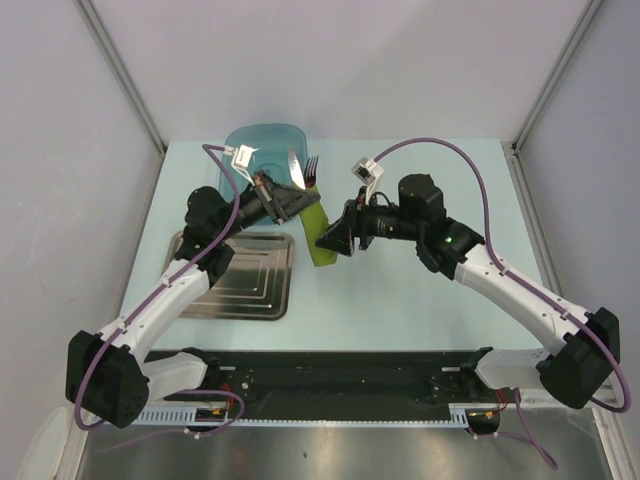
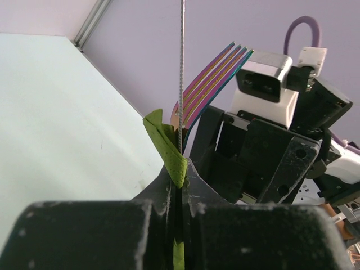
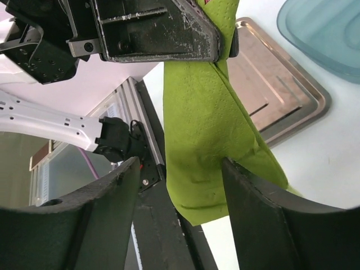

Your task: Place the utensils on the paper napkin and roll it up

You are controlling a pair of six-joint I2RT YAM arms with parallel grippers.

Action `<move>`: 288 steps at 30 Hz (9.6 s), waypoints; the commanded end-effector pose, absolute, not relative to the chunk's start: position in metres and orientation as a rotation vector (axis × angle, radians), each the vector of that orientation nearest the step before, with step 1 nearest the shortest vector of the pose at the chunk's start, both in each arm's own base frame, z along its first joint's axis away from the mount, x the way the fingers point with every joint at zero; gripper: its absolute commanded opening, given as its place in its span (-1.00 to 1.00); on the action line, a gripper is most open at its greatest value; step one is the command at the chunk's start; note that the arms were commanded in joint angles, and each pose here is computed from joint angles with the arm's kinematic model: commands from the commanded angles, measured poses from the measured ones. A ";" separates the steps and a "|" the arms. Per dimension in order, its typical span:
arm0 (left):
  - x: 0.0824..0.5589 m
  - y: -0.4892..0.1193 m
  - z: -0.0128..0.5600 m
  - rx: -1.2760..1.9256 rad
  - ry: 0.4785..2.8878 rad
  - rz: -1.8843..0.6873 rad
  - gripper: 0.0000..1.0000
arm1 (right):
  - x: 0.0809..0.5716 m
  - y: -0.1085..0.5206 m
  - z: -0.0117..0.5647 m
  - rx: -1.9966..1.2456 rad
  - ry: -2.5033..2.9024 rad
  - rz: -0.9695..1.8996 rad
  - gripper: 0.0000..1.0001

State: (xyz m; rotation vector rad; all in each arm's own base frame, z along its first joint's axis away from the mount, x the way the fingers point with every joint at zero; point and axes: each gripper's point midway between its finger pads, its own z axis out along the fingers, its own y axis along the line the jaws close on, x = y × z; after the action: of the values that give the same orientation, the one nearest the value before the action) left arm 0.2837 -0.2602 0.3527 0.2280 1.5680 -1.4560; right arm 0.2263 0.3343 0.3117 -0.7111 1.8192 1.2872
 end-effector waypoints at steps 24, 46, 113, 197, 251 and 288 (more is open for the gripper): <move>0.247 -0.269 0.405 0.333 1.400 -1.615 -1.00 | 0.227 0.346 0.315 -0.760 1.744 1.401 0.42; 0.261 -0.262 0.410 0.288 1.373 -1.577 -1.00 | 0.192 0.359 0.351 -0.778 1.633 1.695 -0.79; 0.276 -0.244 0.366 0.301 1.547 -1.544 -1.00 | 0.262 0.342 0.365 -0.635 1.627 1.438 0.40; 0.579 -0.139 0.027 -0.205 2.395 -1.045 -0.53 | 0.362 0.266 0.260 -0.380 2.009 1.238 0.99; 0.535 -0.120 0.053 -0.090 2.447 -0.691 -0.36 | 0.339 0.266 0.287 -0.457 1.939 1.243 1.00; 0.438 -0.088 0.310 0.259 2.106 -0.384 0.99 | 0.367 0.130 0.302 -0.259 1.965 0.849 0.99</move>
State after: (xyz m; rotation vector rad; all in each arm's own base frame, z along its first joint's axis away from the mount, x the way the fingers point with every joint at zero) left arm 0.4812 -0.0966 0.3081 0.1718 2.0553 -0.4616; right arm 0.3796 0.1478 0.3005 -0.2510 1.9337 0.9463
